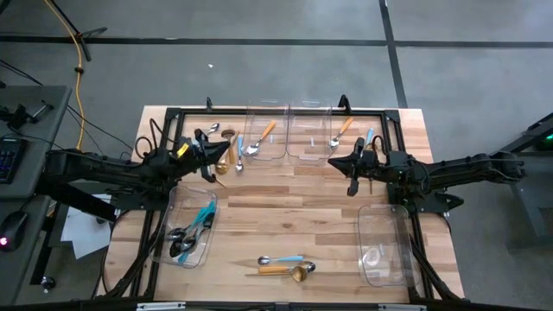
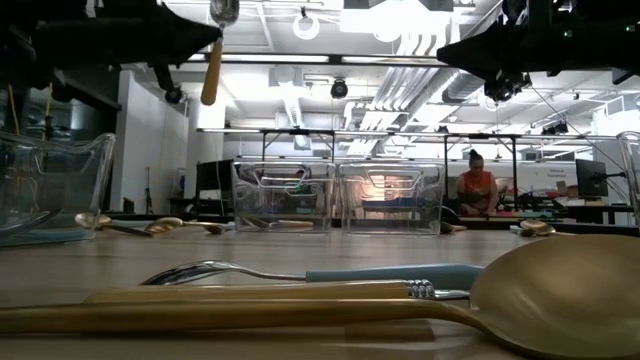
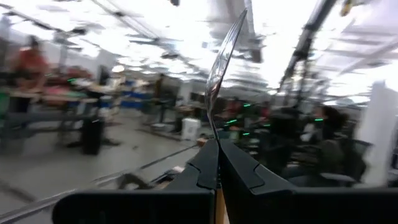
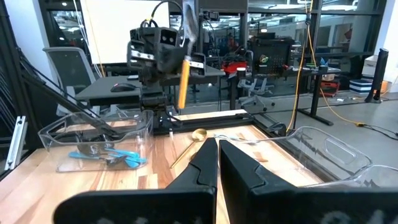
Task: Sort silverware by color (type)
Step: Put the yellow spoon into the top left transparent bin
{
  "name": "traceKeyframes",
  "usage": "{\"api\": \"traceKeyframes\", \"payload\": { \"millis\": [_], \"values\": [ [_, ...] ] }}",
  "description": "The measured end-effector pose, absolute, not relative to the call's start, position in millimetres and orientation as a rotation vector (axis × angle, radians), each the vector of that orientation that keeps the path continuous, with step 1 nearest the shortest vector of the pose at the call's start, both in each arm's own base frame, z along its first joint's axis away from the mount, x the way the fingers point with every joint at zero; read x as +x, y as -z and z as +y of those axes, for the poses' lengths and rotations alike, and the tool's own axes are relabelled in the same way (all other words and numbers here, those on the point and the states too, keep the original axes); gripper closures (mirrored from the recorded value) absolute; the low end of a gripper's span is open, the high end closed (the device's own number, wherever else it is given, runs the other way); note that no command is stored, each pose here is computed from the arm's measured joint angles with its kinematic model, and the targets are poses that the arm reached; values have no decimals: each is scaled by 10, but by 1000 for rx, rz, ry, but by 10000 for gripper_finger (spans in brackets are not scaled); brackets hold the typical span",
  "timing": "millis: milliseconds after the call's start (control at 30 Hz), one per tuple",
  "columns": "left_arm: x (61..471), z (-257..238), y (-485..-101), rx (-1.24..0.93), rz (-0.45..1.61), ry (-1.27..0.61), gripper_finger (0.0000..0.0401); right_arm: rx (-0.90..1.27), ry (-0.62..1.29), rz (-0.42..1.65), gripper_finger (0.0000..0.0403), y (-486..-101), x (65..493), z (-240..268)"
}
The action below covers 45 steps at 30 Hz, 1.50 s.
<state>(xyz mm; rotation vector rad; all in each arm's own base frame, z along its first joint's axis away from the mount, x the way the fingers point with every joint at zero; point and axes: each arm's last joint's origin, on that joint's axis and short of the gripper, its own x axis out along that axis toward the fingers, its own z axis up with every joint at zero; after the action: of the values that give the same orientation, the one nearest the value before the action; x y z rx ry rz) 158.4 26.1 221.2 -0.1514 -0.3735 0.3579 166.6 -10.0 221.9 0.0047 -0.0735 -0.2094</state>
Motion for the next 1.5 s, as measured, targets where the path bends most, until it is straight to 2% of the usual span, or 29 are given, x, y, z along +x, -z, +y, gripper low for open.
{"api": "traceKeyframes", "payload": {
  "millis": [200, 600, 767, 900, 1067, 1200, 1500],
  "values": [
    [1766, 313, -2444, -156, -389, -400, 401, 6, 210, -81, 403, -2226, 1665, -100],
    [2392, 744, -3289, -116, -112, -556, 401, 6, 210, -86, 403, -2231, 1665, -100],
    [2505, 877, -3458, -114, -64, -594, 401, 6, 210, -86, 403, -2231, 1665, -100],
    [2564, 990, -3374, -144, -31, -628, 401, 6, 210, -86, 403, -2231, 1665, -100],
    [2714, 1205, -3016, -228, 128, -697, 401, 6, 210, -88, 403, -2233, 1665, -100],
    [2833, 1384, -2766, -325, 191, -682, 401, 4, 210, -110, 403, -2255, 1662, -100],
    [3071, 1671, -2399, -388, 460, -730, 401, -16, 211, -123, 403, -2269, 1661, -100]
  ]
}}
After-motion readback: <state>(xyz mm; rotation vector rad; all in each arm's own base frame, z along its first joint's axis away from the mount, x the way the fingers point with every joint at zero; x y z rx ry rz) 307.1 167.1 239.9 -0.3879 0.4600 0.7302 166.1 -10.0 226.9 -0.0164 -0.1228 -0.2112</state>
